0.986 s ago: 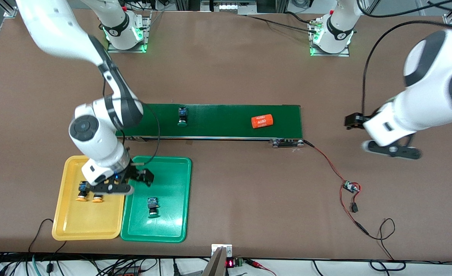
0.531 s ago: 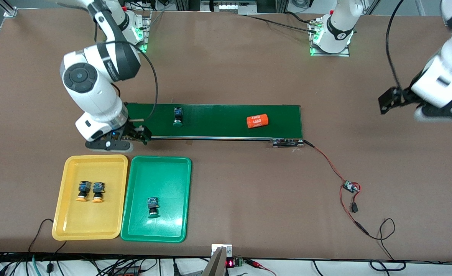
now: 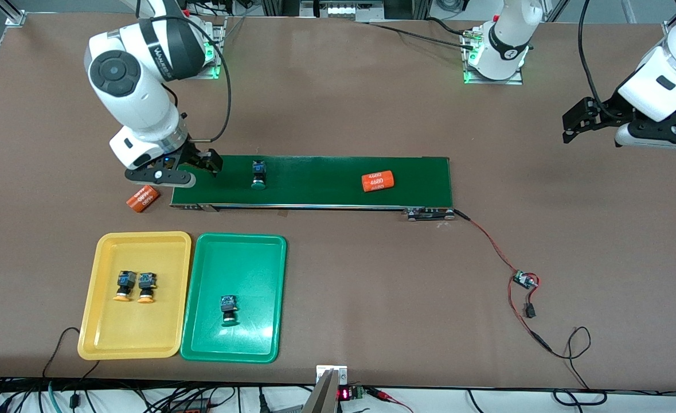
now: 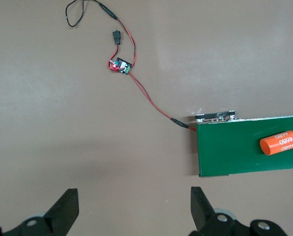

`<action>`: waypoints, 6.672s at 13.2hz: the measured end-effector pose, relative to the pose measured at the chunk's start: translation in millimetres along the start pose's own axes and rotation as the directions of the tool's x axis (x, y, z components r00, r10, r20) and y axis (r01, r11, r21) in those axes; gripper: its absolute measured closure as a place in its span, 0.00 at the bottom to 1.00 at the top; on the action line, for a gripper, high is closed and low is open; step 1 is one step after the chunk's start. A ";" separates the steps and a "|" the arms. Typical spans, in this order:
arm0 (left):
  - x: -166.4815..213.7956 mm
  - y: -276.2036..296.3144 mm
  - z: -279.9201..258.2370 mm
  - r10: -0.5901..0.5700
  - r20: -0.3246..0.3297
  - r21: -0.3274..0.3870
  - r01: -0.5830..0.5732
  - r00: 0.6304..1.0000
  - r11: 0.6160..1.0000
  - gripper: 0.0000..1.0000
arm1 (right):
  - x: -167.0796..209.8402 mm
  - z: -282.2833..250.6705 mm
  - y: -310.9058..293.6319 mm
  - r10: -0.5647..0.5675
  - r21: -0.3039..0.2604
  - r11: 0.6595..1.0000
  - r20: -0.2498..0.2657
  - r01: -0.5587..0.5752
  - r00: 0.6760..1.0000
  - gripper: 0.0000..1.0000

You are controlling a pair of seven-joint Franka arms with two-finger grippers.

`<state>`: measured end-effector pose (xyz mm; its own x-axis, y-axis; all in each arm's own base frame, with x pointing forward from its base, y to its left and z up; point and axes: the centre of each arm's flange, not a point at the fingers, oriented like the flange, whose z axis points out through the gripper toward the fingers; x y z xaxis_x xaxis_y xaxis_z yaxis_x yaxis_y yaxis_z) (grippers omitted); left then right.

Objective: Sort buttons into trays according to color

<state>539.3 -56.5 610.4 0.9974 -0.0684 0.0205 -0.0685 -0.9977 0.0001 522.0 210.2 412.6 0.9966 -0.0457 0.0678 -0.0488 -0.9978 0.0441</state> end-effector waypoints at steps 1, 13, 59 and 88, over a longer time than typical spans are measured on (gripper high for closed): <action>0.2 -3.4 0.3 -0.006 0.001 0.000 0.006 1.000 1.000 0.00 | -8.3 9.4 -3.9 -0.004 0.017 1.000 -0.028 0.005 1.000 0.00; 0.2 -16.1 5.6 -0.027 0.030 0.005 0.027 0.999 1.000 0.00 | -56.4 112.5 -36.0 -0.016 0.036 0.999 0.049 0.014 0.999 0.00; 0.5 -5.4 -0.3 -0.008 0.020 0.005 0.008 1.000 1.000 0.00 | 158.2 194.3 -45.5 -0.046 0.181 0.980 -0.187 0.081 0.981 0.49; 0.4 -5.4 -0.4 -0.008 0.021 0.005 0.008 1.000 1.000 0.00 | 76.2 -157.5 182.4 0.014 -0.049 0.999 0.033 -0.012 0.999 0.00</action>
<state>540.0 -51.2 610.8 0.9982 -0.0605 -0.0004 -0.0605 -0.9982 -0.0043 578.7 32.2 582.8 0.9975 -0.0610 0.0354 -0.0641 -0.9937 0.0924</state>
